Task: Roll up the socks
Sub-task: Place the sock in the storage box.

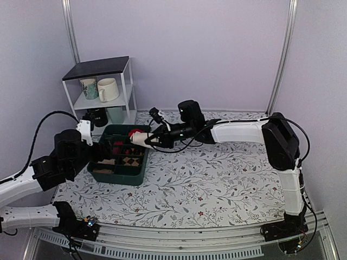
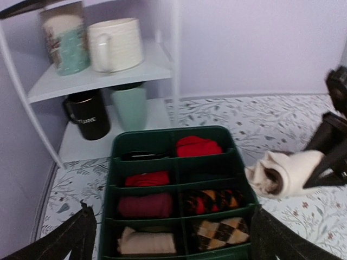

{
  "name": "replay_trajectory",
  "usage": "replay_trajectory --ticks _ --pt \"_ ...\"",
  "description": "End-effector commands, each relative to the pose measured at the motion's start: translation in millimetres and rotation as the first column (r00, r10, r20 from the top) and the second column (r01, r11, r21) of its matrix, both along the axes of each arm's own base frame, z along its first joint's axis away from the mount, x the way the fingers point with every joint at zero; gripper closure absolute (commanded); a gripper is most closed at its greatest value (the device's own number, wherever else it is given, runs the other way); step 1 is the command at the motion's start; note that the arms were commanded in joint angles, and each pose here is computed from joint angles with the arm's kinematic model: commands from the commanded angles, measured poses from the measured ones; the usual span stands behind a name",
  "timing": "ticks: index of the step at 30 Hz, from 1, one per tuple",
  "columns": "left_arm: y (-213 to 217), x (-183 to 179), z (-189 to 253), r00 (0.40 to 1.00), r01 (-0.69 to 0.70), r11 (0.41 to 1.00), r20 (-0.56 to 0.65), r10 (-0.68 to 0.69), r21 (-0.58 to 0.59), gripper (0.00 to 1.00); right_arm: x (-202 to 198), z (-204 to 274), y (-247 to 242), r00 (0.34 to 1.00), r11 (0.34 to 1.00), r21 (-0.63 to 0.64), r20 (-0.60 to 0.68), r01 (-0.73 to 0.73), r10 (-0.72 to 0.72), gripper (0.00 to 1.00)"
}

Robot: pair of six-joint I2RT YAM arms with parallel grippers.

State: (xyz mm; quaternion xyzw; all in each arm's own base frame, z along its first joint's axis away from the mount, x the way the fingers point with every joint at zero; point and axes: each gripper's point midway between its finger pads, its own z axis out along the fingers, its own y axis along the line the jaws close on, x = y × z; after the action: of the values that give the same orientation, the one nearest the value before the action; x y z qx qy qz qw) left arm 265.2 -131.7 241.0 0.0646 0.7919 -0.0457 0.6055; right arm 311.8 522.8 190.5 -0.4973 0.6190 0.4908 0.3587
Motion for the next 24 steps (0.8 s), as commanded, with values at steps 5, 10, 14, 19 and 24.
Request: replay_trajectory --ticks 5,10,14,19,24 --pt "61.9 9.8 -10.5 0.976 -0.218 0.970 -0.047 0.214 -0.104 0.01 -47.2 -52.9 61.5 0.988 0.985 -0.087 -0.051 -0.149 0.145 1.00" --pt "64.1 9.1 -12.0 0.974 -0.224 0.967 -0.056 0.218 -0.119 0.00 -58.4 -77.6 73.6 0.987 0.978 -0.140 -0.063 -0.153 0.145 1.00" --pt "62.5 9.3 -13.3 0.976 -0.214 0.969 -0.061 0.208 -0.122 0.01 -70.1 -94.0 85.8 0.988 0.972 -0.174 -0.044 -0.156 0.150 0.99" --pt "58.5 9.1 -15.6 0.981 -0.189 0.975 -0.069 0.182 -0.118 0.00 -58.9 -109.5 89.2 0.997 0.970 -0.228 -0.016 -0.078 0.077 0.99" --pt "52.7 7.9 -12.9 0.988 -0.149 0.982 -0.062 0.142 -0.118 0.01 -52.7 -128.7 79.0 0.999 0.946 -0.323 0.003 -0.034 0.037 0.99"
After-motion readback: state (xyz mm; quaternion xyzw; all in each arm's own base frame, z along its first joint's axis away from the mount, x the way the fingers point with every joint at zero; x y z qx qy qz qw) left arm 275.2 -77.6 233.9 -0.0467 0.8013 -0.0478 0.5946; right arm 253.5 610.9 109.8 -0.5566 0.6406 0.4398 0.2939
